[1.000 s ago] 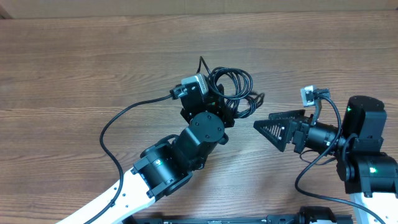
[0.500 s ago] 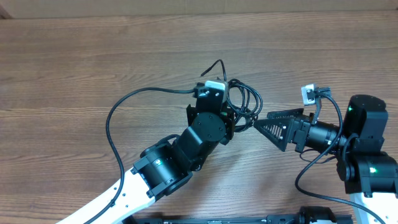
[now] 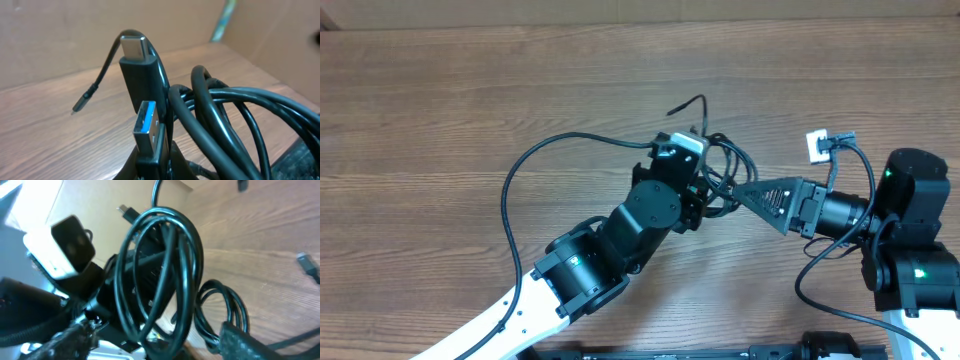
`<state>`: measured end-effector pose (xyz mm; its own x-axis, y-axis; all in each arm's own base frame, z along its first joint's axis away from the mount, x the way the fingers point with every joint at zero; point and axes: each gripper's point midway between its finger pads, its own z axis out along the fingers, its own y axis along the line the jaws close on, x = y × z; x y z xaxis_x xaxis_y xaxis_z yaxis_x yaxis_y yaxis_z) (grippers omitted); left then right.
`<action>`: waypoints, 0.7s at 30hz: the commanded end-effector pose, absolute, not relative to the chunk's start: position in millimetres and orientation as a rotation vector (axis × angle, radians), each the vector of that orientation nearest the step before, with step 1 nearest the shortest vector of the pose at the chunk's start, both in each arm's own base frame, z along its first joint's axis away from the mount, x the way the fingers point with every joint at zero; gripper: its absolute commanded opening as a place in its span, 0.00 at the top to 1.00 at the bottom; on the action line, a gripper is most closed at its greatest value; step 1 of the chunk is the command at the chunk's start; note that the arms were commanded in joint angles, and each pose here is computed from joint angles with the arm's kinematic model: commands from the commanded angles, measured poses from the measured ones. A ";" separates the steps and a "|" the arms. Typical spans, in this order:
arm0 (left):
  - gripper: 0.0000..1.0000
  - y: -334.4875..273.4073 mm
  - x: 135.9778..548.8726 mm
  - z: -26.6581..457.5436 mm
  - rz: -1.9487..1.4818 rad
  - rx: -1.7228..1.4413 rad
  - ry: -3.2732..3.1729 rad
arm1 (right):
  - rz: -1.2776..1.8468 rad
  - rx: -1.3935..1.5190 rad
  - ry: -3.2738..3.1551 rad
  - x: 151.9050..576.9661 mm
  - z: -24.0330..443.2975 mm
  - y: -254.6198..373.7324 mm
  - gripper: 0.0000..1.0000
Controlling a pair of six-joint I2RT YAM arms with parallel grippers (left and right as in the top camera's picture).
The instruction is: Untangle cables
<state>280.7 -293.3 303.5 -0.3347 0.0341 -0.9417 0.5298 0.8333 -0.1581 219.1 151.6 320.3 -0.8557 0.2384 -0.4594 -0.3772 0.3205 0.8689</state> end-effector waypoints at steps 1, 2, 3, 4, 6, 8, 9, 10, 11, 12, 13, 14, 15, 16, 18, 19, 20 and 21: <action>0.96 -308.0 275.6 314.6 -0.593 0.520 1.805 | 1.644 -0.077 2.076 213.6 333.5 154.5 0.43; 0.96 -310.0 276.3 313.8 -0.597 0.523 1.803 | 1.649 -0.068 2.078 213.9 333.8 154.5 0.49; 0.96 -310.5 276.6 313.1 -0.596 0.523 1.804 | 1.651 -0.064 2.079 214.0 333.8 154.5 0.49; 0.96 -311.2 277.2 311.3 -0.594 0.526 1.808 | 1.653 -0.061 2.078 214.2 334.4 154.5 0.51; 0.96 -314.5 276.2 307.7 -0.593 0.555 1.810 | 1.653 -0.061 2.074 214.7 335.5 154.5 0.54; 0.96 -322.4 271.2 304.1 -0.608 0.631 1.798 | 1.648 -0.071 2.066 215.5 336.8 154.4 0.56; 0.96 -325.1 269.4 303.0 -0.614 0.656 1.793 | 1.648 -0.073 2.064 215.6 337.1 154.4 0.57; 0.96 -327.7 268.1 301.8 -0.617 0.679 1.787 | 1.646 -0.074 2.062 215.8 337.3 154.3 0.60; 0.96 -329.0 267.9 300.5 -0.614 0.695 1.784 | 1.646 -0.075 2.062 215.9 337.5 154.3 0.65; 0.96 -328.9 268.2 299.9 -0.610 0.696 1.784 | 1.646 -0.076 2.061 215.9 337.6 154.3 0.71; 0.96 -328.8 268.3 299.8 -0.607 0.699 1.783 | 1.646 -0.077 2.061 215.8 337.6 154.4 0.75; 0.96 -328.9 268.3 300.0 -0.601 0.707 1.778 | 1.646 -0.076 2.061 215.8 337.5 154.3 0.80; 0.96 -329.0 268.3 300.6 -0.591 0.720 1.769 | 1.646 -0.076 2.061 215.9 337.5 154.3 0.85; 0.96 -328.9 268.5 300.9 -0.579 0.734 1.760 | 1.645 -0.076 2.061 215.9 337.5 154.3 0.89; 0.96 -328.1 269.7 301.6 -0.556 0.747 1.747 | 1.645 -0.077 2.061 215.9 337.5 154.3 0.94; 0.96 -327.4 270.5 301.9 -0.547 0.747 1.745 | 1.644 -0.080 2.060 215.8 337.4 154.4 0.96; 0.96 -326.3 272.0 302.6 -0.538 0.738 1.743 | 1.644 -0.078 2.061 215.8 337.2 154.3 0.96; 0.96 -324.3 274.2 303.3 -0.523 0.725 1.743 | 1.645 -0.077 2.063 215.6 337.0 154.3 0.96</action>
<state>272.9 -321.7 300.6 -0.2348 0.1664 -0.9577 0.6873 0.7251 -0.0426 222.0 151.4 325.0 -0.8832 0.2791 -0.3769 -0.2972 0.2886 0.9102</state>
